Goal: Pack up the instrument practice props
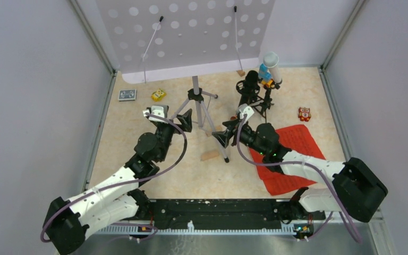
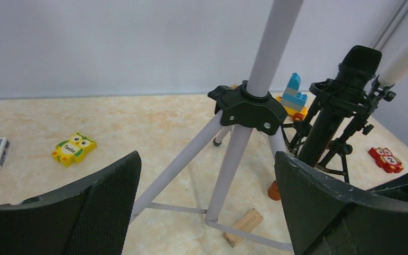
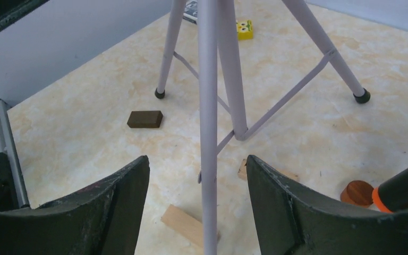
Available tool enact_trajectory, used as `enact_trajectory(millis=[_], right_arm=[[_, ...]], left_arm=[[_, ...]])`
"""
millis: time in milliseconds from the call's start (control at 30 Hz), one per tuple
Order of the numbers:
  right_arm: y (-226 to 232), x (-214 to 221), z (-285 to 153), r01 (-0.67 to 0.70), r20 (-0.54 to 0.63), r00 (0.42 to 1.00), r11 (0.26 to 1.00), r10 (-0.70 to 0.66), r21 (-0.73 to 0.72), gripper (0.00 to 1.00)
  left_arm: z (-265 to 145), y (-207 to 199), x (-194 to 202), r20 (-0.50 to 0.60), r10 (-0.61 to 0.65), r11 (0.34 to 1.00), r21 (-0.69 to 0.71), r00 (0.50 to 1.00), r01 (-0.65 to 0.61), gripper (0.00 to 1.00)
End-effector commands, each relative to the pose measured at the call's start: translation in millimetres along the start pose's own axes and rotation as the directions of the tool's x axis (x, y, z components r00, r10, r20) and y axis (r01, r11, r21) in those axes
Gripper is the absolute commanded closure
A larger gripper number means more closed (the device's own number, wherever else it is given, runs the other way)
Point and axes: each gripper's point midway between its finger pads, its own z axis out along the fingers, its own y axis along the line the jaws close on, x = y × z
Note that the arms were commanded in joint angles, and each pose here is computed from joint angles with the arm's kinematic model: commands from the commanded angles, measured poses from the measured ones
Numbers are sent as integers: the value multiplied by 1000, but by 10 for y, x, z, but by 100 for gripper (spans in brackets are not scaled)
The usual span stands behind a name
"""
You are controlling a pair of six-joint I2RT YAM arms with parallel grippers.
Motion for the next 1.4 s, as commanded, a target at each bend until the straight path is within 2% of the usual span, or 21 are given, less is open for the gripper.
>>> enact_trajectory(millis=[0, 100, 267, 467, 567, 667, 800, 933, 1033, 1233, 1367], right_arm=[[-4, -539, 203, 46, 154, 987, 999, -50, 28, 34], [-4, -547, 268, 45, 155, 987, 999, -49, 29, 34], [27, -551, 410, 54, 140, 989, 998, -56, 17, 33], [50, -599, 631, 64, 125, 990, 998, -67, 22, 33], [-39, -601, 682, 60, 118, 991, 995, -69, 75, 39], [-154, -584, 687, 58, 104, 992, 989, -72, 137, 45], [-118, -532, 725, 75, 73, 994, 991, -84, 111, 46], [-32, -497, 746, 78, 59, 995, 995, -81, 60, 47], [13, -463, 770, 69, 53, 996, 997, -71, 34, 55], [126, -351, 781, 71, 38, 997, 997, -71, 6, 70], [200, -318, 747, 98, 65, 993, 995, -99, 23, 73]], left_arm=[[55, 4, -112, 52, -25, 999, 22, 998, 24, 1], [80, 50, -57, 38, -7, 999, 31, 999, 6, 1], [161, 4, -17, 16, 48, 987, 154, 999, -50, 3], [171, -24, 14, 1, 71, 975, 212, 997, -70, 2], [187, 44, 40, -2, 107, 973, 204, 994, -104, 1], [182, -40, 84, 4, 181, 933, 315, 984, -173, 1], [242, 34, 129, 1, 272, 906, 338, 962, -256, 1], [267, 92, 148, -10, 261, 906, 347, 965, -241, 1], [240, 16, 156, -9, 227, 901, 383, 974, -206, 1], [238, 106, 147, -26, 175, 934, 322, 984, -157, 1], [193, 83, 71, -12, 143, 937, 322, 990, -132, 1]])
